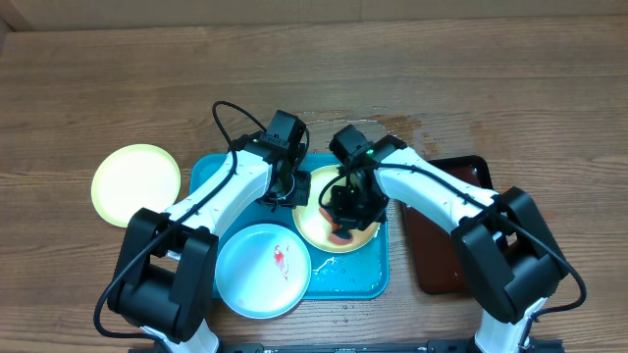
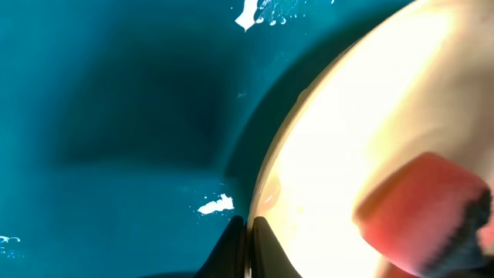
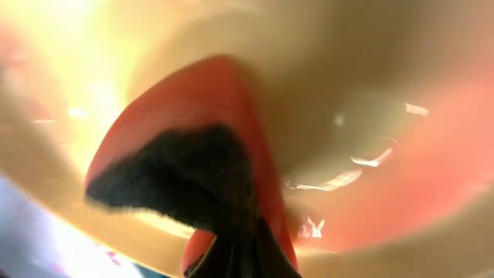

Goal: Clean dirty plates on tray and stack at the side
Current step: 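Scrub the second yellow plate with the sponge in the right gripper, then move the sponge back to the brown tray with the right gripper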

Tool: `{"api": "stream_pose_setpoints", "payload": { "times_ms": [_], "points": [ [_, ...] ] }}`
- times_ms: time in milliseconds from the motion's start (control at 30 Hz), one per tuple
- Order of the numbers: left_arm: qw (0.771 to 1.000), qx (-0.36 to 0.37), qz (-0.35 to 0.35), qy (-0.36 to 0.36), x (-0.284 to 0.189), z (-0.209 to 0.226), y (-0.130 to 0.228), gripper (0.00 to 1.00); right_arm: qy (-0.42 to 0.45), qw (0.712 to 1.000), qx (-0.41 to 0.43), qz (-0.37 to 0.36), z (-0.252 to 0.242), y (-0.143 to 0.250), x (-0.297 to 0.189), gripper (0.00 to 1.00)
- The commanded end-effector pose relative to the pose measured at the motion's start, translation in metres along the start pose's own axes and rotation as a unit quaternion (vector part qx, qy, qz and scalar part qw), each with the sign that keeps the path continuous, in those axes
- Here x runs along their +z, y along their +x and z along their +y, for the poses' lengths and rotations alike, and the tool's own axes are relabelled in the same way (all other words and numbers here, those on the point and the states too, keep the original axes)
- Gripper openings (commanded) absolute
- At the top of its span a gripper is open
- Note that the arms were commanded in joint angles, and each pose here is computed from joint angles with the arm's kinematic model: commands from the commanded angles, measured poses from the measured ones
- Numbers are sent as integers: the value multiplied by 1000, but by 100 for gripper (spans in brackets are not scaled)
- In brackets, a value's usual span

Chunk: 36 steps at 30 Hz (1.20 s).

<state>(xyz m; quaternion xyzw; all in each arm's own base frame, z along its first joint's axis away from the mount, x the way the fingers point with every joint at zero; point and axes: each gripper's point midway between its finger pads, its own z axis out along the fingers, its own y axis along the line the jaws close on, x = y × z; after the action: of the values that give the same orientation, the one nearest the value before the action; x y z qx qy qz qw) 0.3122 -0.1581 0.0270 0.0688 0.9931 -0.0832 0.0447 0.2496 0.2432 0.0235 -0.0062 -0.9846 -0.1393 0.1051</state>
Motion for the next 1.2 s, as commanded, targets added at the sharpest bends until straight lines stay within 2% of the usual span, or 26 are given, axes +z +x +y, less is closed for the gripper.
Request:
{"api": "stream_pose_setpoints", "payload": {
  "times_ms": [0,267,600,900,1167],
  "points": [
    [1000,8,-9,0,-2,-4,-6,4,42,999,26,-19,-34,-17,-8,4],
    [1000,9,-9,0,-2,-4,-6,4,58,996,59,-43,-68,-39,-21,4],
    [1000,8,-9,1,-2,-4,-6,4,-3,994,22,-112,-40,-76,-25,4],
    [1000,8,-10,1,-2,-4,-7,4,-12,990,-39,-135,-30,-77,-44,4],
    [1000,9,-19,4,-2,-5,-11,4,-37,976,-80,-198,-13,-66,-102,4]
  ]
}}
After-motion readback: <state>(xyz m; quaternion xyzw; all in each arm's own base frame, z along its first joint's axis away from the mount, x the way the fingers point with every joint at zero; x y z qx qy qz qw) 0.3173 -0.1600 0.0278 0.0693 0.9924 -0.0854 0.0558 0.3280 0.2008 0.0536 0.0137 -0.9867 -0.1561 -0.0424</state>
